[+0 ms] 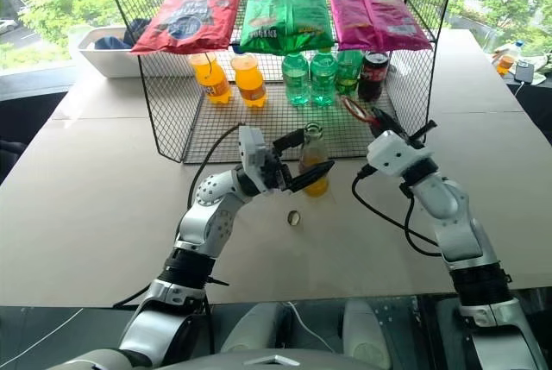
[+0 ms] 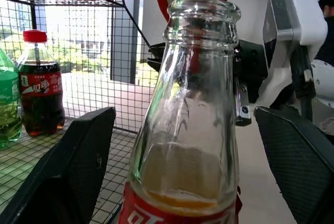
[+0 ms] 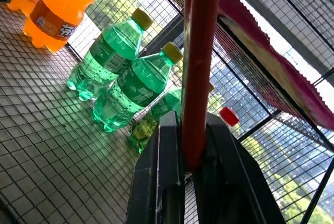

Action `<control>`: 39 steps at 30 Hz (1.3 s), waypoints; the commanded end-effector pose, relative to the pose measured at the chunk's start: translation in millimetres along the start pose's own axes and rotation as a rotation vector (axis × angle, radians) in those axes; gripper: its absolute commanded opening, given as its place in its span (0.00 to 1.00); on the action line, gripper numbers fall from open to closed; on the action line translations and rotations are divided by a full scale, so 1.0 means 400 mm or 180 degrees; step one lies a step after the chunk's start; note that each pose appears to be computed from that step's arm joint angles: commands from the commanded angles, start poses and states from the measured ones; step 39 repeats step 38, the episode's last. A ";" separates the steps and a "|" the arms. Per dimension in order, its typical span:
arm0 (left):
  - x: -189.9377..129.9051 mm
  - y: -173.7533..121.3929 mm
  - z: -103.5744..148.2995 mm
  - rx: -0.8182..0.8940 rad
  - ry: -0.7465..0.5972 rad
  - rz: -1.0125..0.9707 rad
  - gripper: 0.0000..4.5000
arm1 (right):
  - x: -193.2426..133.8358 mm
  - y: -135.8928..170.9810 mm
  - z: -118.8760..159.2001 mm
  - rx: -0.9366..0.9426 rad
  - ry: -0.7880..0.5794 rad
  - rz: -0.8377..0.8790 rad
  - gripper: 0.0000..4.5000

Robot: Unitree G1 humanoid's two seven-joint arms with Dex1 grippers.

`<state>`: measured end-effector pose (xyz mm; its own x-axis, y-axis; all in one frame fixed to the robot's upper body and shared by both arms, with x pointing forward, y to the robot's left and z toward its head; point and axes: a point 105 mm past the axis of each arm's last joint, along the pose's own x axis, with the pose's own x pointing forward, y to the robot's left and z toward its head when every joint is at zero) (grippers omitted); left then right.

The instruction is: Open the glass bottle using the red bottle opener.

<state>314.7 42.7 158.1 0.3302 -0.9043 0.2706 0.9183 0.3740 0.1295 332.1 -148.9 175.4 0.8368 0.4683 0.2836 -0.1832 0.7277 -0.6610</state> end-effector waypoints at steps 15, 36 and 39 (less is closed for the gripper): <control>-0.216 0.067 0.014 0.0061 0.0614 0.0426 1.00 | -0.210 0.114 -0.022 0.2736 0.1420 0.0653 0.48; -0.431 0.043 -0.007 0.0213 0.1589 0.1345 1.00 | -0.381 -0.012 -0.110 0.2075 0.1259 0.0762 0.87; -0.426 0.039 -0.006 0.0206 0.1595 0.1341 1.00 | -0.374 -0.019 -0.108 0.2049 0.1157 0.0781 0.87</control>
